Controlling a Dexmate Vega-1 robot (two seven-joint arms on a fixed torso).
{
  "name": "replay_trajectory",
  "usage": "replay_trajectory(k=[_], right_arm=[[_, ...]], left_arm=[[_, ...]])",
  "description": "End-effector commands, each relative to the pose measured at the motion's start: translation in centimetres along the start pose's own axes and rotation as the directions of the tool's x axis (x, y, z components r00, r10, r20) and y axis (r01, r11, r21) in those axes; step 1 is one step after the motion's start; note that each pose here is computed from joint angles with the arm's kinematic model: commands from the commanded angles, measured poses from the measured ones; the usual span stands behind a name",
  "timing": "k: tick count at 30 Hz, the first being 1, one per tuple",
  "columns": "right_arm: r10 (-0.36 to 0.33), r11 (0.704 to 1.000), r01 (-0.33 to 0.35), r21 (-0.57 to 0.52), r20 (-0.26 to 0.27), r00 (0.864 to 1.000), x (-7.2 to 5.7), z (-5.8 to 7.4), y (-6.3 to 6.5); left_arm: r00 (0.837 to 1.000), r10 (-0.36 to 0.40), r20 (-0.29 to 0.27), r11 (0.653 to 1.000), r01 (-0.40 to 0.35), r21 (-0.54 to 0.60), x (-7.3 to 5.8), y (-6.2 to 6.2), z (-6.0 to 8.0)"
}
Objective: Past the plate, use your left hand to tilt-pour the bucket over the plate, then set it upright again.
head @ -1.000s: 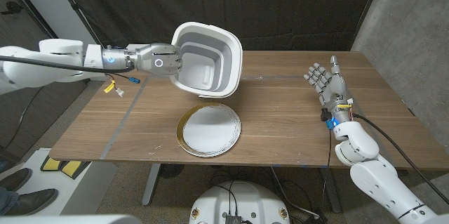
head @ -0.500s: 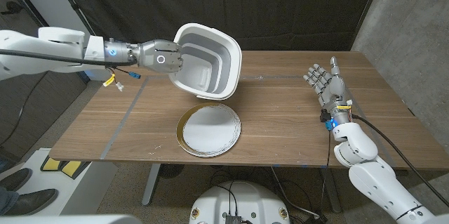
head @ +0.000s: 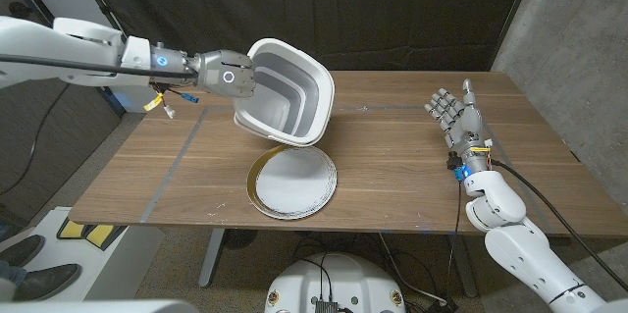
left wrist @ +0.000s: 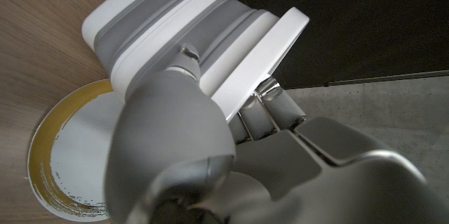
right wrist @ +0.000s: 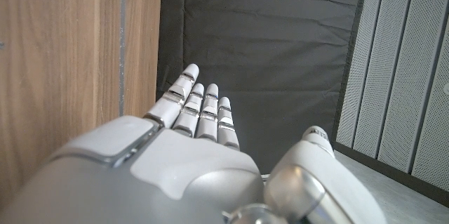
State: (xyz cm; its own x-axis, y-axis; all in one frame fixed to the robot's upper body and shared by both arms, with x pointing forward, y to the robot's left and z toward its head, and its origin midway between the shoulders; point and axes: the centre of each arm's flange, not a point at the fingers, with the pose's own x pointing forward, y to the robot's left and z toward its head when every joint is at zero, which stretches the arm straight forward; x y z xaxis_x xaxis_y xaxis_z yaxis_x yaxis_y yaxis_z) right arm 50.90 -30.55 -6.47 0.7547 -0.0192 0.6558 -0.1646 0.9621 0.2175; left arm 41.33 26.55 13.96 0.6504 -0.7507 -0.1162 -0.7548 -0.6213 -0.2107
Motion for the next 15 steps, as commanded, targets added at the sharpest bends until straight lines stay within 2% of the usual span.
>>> replay_trajectory(k=[1,9,15], right_arm=[[-0.008,0.999,0.006,0.042,0.027,1.0,0.0,-1.0,-0.7],[-0.017,0.999,0.015,0.052,0.039,0.999,-0.1,-1.2,-1.5],[-0.03,0.998,0.027,0.065,0.044,0.999,-0.3,-1.5,-1.9]], left_arm=[[0.993,-0.073,0.095,0.997,0.072,0.017,1.9,0.9,-1.4],[0.98,-0.121,0.16,0.993,0.116,0.036,3.6,1.5,-2.9],[0.977,-0.131,0.169,0.991,0.124,0.048,4.4,2.0,-3.6]])
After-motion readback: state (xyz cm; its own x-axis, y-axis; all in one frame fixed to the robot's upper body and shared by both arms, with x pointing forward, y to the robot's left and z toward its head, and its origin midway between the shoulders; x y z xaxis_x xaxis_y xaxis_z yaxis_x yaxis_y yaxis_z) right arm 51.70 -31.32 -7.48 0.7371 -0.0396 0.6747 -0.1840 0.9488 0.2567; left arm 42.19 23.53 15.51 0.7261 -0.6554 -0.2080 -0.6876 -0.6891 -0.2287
